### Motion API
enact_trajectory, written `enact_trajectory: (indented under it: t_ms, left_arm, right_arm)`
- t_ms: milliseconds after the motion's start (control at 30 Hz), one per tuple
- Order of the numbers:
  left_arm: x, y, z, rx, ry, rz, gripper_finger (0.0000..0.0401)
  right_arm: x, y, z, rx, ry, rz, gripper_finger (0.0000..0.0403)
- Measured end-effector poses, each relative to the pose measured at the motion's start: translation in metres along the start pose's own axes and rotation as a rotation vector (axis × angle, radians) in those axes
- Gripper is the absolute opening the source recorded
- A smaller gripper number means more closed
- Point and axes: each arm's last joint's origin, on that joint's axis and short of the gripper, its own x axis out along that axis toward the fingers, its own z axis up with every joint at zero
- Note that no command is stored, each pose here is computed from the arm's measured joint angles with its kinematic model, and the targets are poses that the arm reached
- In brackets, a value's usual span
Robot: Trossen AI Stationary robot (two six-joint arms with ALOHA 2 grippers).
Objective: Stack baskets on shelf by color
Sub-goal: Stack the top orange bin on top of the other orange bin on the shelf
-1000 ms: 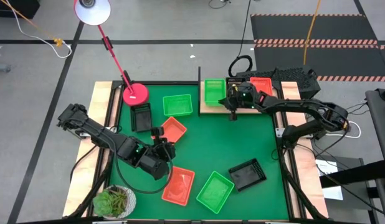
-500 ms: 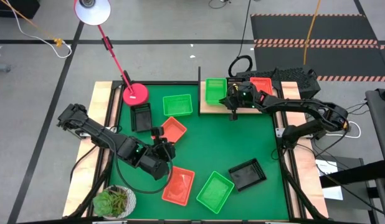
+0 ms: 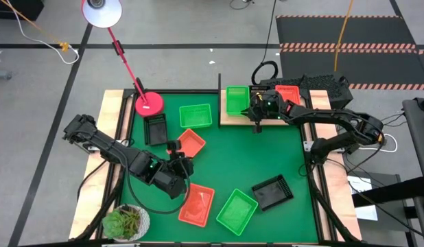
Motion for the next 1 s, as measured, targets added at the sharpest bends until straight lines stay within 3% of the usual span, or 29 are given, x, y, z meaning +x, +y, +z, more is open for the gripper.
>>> enact_trajectory:
  t_ms: [500,667,1000]
  left_arm:
    - [0.0,0.0,0.0,0.004,0.003,-0.006,0.0122]
    - [0.0,-0.001,0.0,0.019,0.009,-0.024,0.0122]
    - [0.004,0.004,0.001,0.073,0.016,-0.014,0.0122]
  right_arm:
    - [-0.005,0.0,0.005,0.029,-0.014,-0.006,0.0033]
    - [-0.017,0.003,0.015,0.04,-0.046,-0.011,0.0055]
    - [-0.059,0.016,0.04,0.104,-0.005,-0.18,0.0101]
